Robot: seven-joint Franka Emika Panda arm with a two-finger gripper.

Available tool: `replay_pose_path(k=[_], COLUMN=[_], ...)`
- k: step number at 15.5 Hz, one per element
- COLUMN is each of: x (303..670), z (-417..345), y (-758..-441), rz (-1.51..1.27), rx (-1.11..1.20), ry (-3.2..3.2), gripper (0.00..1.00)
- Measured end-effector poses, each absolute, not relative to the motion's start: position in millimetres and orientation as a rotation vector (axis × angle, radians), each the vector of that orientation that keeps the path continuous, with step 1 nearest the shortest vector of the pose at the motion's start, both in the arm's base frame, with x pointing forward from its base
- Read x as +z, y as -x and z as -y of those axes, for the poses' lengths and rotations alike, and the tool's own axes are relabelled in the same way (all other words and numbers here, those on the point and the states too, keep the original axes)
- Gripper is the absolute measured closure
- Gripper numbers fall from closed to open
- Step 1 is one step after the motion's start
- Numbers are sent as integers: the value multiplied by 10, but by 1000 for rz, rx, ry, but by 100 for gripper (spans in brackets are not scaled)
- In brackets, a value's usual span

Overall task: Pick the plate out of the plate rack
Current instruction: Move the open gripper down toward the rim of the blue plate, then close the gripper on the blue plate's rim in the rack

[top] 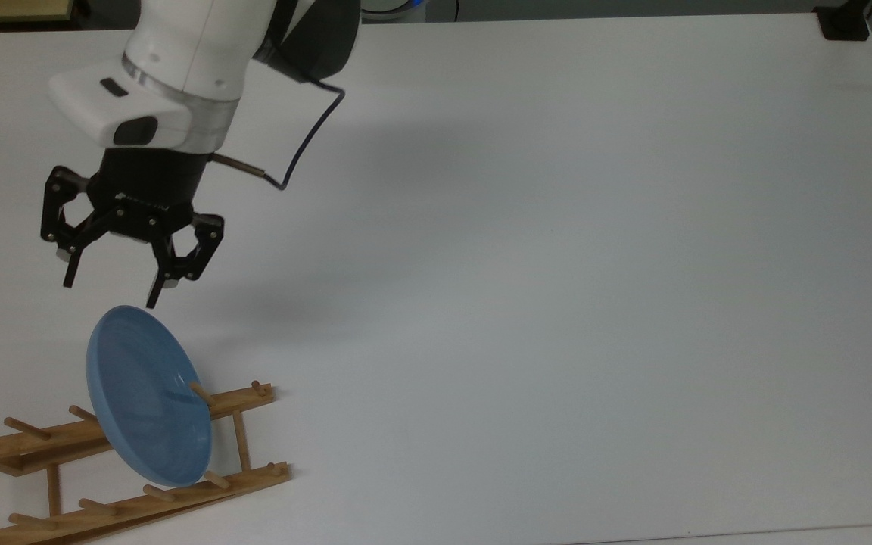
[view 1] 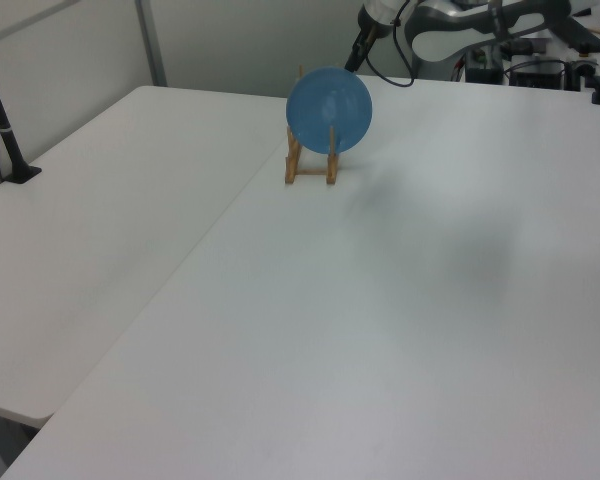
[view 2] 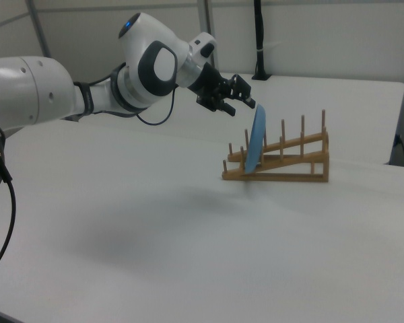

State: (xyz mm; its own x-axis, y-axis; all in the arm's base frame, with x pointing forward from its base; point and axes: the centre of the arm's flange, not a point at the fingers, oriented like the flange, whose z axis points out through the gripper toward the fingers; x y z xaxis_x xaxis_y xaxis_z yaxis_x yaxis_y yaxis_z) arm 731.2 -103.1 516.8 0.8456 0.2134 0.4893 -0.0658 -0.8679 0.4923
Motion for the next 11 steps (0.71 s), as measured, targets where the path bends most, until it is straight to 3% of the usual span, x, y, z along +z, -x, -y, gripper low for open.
replay_pose_path(k=[6, 11], x=[4996, 4849], z=[1175, 1205], y=[-7368, -7429], rz=[-104, -68], rx=[749, 797], ry=[-2498, -2497], gripper=[35, 35])
